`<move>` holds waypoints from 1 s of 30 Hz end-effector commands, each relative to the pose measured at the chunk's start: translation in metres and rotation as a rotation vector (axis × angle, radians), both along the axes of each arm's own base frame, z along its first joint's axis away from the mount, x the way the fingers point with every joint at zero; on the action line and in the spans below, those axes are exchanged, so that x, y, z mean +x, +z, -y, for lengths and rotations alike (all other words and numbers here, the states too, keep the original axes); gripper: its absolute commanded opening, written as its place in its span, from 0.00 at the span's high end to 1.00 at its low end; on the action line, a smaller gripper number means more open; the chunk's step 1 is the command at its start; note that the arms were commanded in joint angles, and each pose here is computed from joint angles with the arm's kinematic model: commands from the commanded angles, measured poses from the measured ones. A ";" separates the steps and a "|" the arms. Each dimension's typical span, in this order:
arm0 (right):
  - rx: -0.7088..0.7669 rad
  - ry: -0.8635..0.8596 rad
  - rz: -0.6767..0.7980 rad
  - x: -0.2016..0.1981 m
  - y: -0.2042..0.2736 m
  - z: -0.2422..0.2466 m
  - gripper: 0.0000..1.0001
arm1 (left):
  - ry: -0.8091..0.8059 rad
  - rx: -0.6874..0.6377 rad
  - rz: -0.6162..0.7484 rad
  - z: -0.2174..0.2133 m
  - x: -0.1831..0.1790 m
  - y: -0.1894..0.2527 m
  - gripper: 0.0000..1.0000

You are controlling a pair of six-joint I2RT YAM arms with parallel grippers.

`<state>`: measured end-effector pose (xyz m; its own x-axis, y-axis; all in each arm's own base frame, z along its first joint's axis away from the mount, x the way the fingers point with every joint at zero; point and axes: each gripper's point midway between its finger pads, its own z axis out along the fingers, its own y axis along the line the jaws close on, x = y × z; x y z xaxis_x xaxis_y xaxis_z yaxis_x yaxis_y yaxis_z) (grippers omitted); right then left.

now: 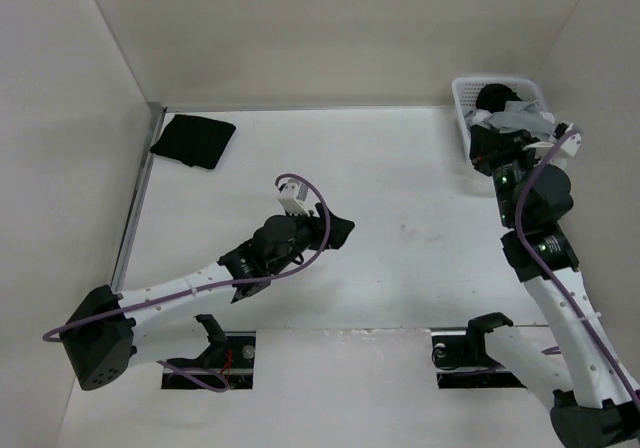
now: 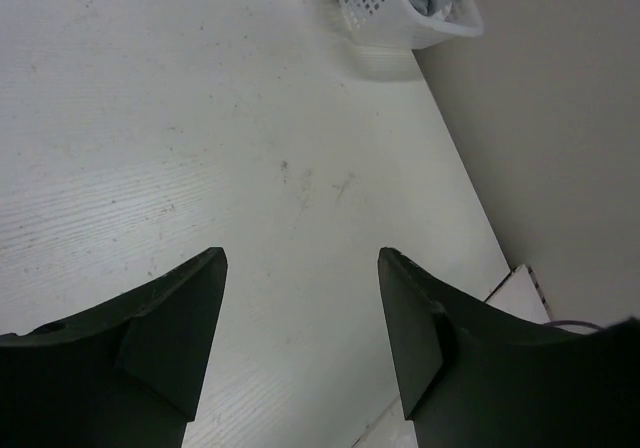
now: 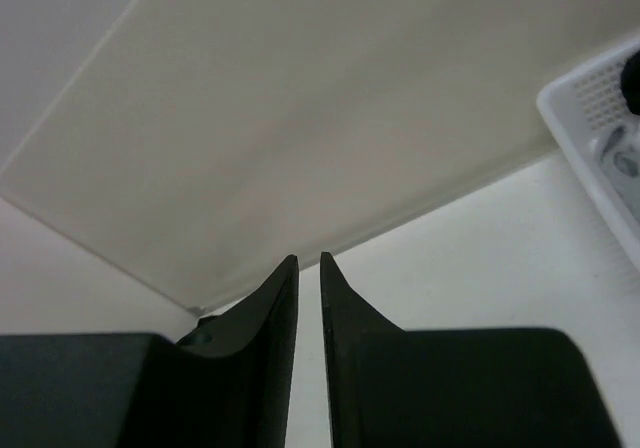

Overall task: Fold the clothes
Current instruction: Grab the tank top from the pile

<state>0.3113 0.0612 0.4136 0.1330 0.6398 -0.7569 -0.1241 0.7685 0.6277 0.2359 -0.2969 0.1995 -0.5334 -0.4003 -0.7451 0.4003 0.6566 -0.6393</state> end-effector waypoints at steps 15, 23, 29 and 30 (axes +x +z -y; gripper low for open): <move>0.035 -0.482 -0.423 0.134 -0.149 0.131 1.00 | -0.098 0.088 0.046 0.015 -0.003 -0.043 0.68; 0.104 -0.637 -0.544 0.199 -0.209 0.226 0.53 | -0.043 0.087 0.027 -0.006 0.014 -0.050 0.59; 0.187 -0.585 -0.524 0.244 -0.226 0.260 0.41 | -0.047 0.062 -0.004 -0.007 0.023 -0.063 0.52; 0.214 -0.582 -0.516 0.252 -0.229 0.265 0.41 | -0.049 0.062 -0.013 -0.006 0.024 -0.066 0.52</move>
<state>0.5307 -0.1902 0.1558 0.0690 0.6792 -0.7307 0.6984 0.4902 0.5215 0.2561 -0.2842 0.1305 -0.5613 -0.2996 -0.7714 0.4019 0.7162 -0.5706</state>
